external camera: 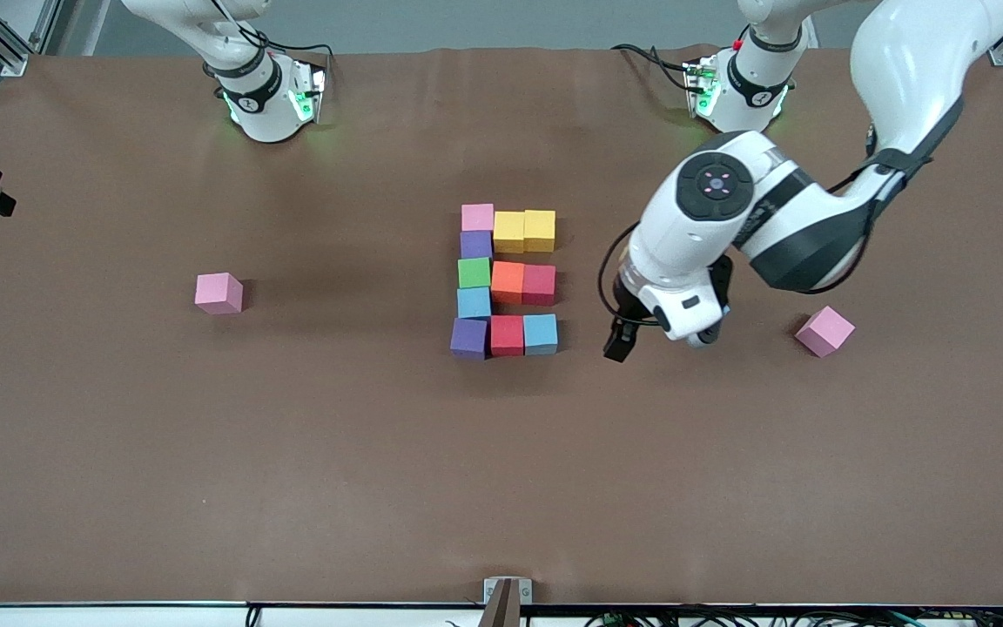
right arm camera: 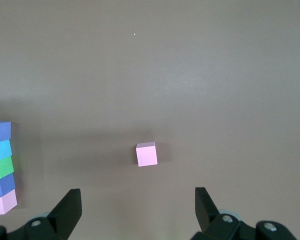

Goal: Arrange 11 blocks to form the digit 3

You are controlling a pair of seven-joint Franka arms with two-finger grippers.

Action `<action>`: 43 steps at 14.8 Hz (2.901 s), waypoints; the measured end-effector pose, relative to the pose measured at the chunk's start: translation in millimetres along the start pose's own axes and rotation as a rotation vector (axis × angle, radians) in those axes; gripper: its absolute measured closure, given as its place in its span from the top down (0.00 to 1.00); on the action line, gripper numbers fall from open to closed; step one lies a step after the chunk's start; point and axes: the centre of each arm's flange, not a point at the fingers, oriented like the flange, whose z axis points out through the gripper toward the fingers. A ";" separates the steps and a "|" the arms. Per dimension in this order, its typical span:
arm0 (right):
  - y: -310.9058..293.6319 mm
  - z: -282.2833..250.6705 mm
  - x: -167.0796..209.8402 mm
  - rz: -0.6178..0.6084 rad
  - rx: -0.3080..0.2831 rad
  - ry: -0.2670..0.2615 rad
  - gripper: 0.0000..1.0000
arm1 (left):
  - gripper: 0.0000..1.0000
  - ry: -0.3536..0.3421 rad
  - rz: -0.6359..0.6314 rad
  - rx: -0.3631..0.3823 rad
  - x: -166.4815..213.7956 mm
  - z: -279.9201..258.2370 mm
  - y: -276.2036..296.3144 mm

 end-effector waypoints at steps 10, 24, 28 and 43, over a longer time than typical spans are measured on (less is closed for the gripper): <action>0.0 -0.4 0.3 0.000 0.000 0.003 1.00 | 1.00 0.044 0.632 0.141 153.1 -69.5 -25.4; 0.5 -5.9 4.0 0.000 -0.003 0.043 1.00 | 1.00 0.055 0.918 0.213 207.2 -182.0 -101.2; 1.3 -6.8 3.9 0.002 -0.004 0.045 1.00 | 1.00 0.030 0.937 0.199 199.7 -218.5 -124.6; 2.5 -14.5 3.5 0.004 -0.005 0.063 1.00 | 1.00 -0.042 1.026 0.190 171.9 -243.8 -204.4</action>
